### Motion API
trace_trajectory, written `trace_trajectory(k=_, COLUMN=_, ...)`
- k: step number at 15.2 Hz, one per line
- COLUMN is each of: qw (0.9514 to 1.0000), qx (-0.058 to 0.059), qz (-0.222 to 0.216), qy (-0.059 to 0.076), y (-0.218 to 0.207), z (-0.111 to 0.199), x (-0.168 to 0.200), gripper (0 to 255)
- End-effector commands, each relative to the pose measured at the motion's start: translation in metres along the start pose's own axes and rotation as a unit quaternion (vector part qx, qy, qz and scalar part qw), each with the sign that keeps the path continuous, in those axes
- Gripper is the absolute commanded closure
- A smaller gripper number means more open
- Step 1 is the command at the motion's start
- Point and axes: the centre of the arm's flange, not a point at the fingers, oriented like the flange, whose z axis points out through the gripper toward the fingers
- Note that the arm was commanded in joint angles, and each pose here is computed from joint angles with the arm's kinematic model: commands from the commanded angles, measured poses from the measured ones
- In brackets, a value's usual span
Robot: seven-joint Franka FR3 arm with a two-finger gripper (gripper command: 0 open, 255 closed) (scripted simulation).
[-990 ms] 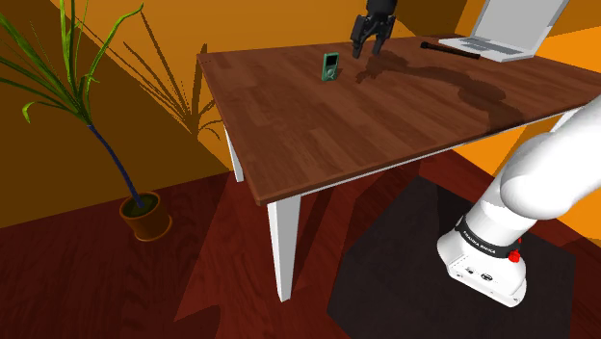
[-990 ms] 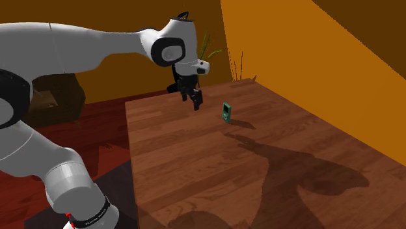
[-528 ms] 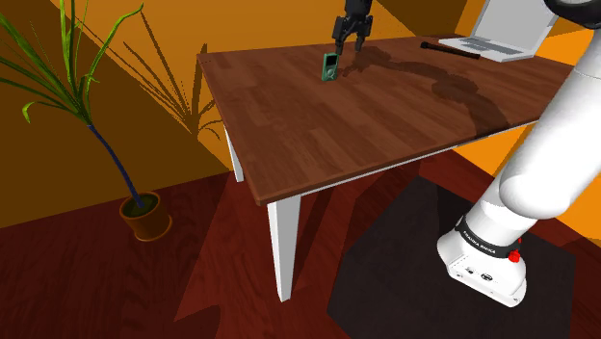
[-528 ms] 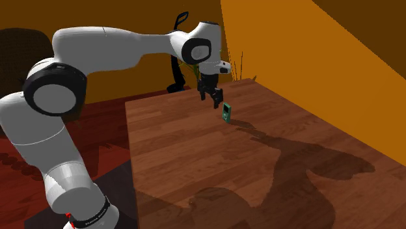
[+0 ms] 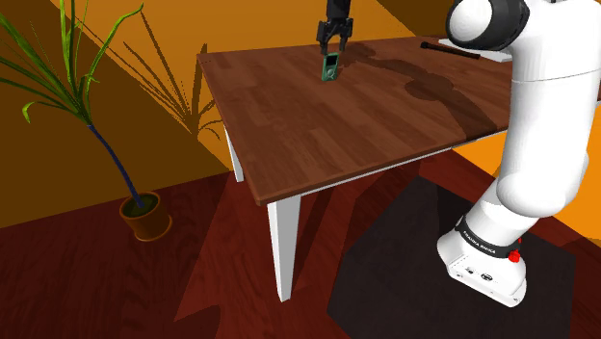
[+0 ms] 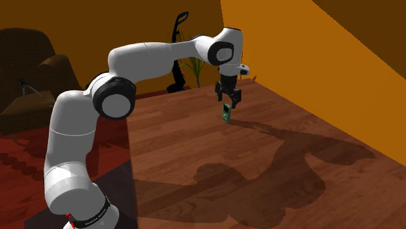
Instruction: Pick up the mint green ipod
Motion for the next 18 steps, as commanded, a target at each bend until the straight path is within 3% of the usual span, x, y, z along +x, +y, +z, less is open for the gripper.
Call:
trace_trajectory(k=1, qw=1.0, qx=-0.001, qz=0.0, qy=-0.001, y=0.0, z=0.008, x=0.005, gripper=0)
trace_trajectory(k=8, qw=1.0, qx=-0.001, qz=0.0, qy=-0.001, y=0.0, z=0.038, x=0.005, gripper=0)
trace_trajectory(k=9, qw=1.0, qx=-0.001, qz=0.0, qy=-0.001, y=0.0, z=0.037, x=0.005, gripper=255)
trace_trajectory(k=18, qw=1.0, qx=-0.001, qz=0.0, qy=-0.001, y=0.0, z=0.038, x=0.005, gripper=255)
